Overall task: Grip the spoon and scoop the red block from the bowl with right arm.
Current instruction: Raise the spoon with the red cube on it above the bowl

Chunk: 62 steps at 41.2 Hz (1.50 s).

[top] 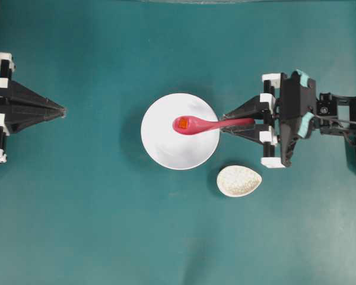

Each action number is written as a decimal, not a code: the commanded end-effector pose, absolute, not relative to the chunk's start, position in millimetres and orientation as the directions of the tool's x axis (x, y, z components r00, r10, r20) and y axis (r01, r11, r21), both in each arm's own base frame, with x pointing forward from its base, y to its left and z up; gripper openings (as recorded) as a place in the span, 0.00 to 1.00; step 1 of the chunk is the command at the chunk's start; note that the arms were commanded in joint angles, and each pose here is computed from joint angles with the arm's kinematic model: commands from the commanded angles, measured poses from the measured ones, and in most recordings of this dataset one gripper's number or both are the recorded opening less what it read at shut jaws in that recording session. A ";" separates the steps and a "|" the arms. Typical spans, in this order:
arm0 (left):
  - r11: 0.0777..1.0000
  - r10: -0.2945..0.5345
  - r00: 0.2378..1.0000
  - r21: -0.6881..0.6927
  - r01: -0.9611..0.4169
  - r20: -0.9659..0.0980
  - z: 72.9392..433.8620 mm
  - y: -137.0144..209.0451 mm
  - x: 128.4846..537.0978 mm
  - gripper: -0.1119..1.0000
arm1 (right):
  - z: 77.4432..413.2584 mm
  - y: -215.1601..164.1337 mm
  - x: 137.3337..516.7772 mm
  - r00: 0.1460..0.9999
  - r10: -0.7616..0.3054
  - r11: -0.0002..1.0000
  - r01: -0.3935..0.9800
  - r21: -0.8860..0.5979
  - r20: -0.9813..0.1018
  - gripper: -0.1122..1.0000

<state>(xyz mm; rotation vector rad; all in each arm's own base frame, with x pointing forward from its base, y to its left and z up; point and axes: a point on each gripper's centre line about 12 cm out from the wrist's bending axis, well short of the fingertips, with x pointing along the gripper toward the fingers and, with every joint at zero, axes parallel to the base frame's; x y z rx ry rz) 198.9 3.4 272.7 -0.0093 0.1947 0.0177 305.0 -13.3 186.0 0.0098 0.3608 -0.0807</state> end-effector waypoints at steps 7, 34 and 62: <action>1.000 0.020 0.989 -0.006 -0.021 -0.144 286.7 4.0 202.3 0.10 | 196.3 -9.7 305.8 0.951 -0.049 0.997 0.030 -0.068 -0.304 0.32; 1.000 0.018 0.991 -0.006 -0.019 -0.132 287.7 3.7 202.5 0.10 | 202.4 -10.8 307.1 0.967 -0.056 0.997 0.043 -0.059 -0.247 0.32; 1.000 0.018 0.991 -0.009 -0.019 -0.132 288.6 3.7 202.6 0.10 | 224.8 -15.6 318.5 0.985 -0.077 0.996 0.071 -0.045 -0.154 0.32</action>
